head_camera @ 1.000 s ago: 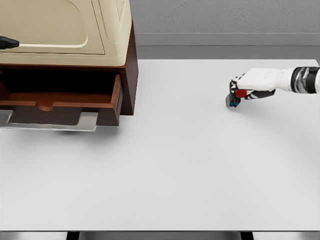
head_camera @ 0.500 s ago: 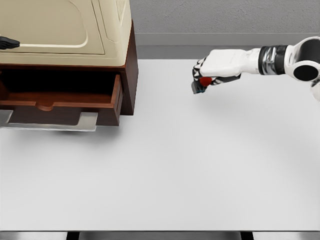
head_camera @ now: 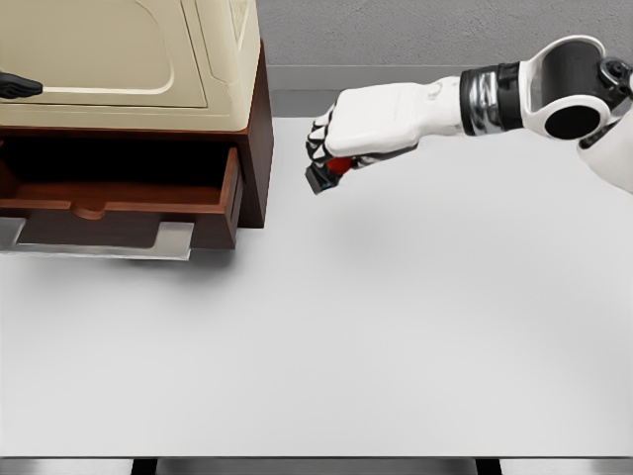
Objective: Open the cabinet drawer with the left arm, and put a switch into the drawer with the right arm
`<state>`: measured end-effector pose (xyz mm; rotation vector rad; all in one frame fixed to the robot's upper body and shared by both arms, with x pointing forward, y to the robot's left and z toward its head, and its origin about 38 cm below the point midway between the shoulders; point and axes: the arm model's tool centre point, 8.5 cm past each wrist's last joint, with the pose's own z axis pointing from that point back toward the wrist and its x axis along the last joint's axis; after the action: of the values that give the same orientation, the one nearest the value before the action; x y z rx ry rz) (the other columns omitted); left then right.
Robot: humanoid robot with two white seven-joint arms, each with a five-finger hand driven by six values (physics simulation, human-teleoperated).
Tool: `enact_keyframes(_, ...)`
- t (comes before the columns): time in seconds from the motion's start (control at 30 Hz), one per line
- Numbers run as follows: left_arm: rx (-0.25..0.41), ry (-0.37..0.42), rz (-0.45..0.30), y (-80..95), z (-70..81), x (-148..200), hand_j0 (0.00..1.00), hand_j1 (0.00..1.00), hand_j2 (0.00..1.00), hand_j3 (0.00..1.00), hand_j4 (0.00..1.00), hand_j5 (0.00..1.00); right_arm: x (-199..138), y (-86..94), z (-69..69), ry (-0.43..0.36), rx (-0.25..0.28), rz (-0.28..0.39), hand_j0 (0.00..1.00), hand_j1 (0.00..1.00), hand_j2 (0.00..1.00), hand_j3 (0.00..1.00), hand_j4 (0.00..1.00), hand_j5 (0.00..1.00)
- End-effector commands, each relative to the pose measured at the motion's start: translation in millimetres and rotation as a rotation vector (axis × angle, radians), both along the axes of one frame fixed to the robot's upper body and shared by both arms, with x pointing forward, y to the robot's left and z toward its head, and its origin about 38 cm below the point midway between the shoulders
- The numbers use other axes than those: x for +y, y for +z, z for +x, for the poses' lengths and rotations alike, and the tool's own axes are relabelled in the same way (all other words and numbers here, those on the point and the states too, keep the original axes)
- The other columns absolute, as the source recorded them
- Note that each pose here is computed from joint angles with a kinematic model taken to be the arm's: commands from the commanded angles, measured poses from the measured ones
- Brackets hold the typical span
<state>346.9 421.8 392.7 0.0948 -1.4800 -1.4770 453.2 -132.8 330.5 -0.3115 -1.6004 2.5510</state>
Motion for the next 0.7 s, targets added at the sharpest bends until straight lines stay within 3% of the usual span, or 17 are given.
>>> enact_keyframes(0.0, 0.002, 0.001, -0.007, 0.3, 0.1, 0, 1.0, 1.0, 1.0, 1.0, 1.0, 1.0, 19, -0.5, -4.4, 0.041, 0.014, 0.017, 0.38, 0.38, 0.38, 0.38, 0.38, 0.38)
enact_keyframes(0.23, 0.0, 0.0, -0.005, 0.3, 0.1, 0, 1.0, 1.0, 1.0, 1.0, 1.0, 1.0, 68, 27.8, -14.2, 0.147, -0.035, 0.036, 0.38, 0.38, 0.38, 0.38, 0.38, 0.38)
enact_keyframes(0.33, 0.001, -0.002, -0.005, -0.2, 0.0, 0, 1.0, 1.0, 1.0, 1.0, 1.0, 1.0, 87, 54.4, -20.4, 0.198, -0.052, 0.051, 0.38, 0.38, 0.38, 0.38, 0.38, 0.38)
enact_keyframes(0.4, 0.001, -0.001, 0.001, -1.0, 0.0, 0, 1.0, 1.0, 1.0, 1.0, 1.0, 1.0, 106, 56.5, -22.5, 0.226, -0.049, 0.054, 0.38, 0.38, 0.38, 0.38, 0.38, 0.38)
enact_keyframes(0.53, 0.001, -0.001, 0.001, -1.0, 0.0, 0, 1.0, 1.0, 1.0, 1.0, 1.0, 1.0, 152, 44.3, -6.0, 0.216, 0.003, 0.028, 0.37, 0.37, 0.37, 0.37, 0.37, 0.37)
enact_keyframes(0.67, 0.001, -0.001, 0.002, -1.1, 0.0, 0, 1.0, 1.0, 1.0, 1.0, 1.0, 1.0, 179, 34.7, 18.2, 0.146, 0.051, 0.013, 0.37, 0.37, 0.37, 0.37, 0.37, 0.37)
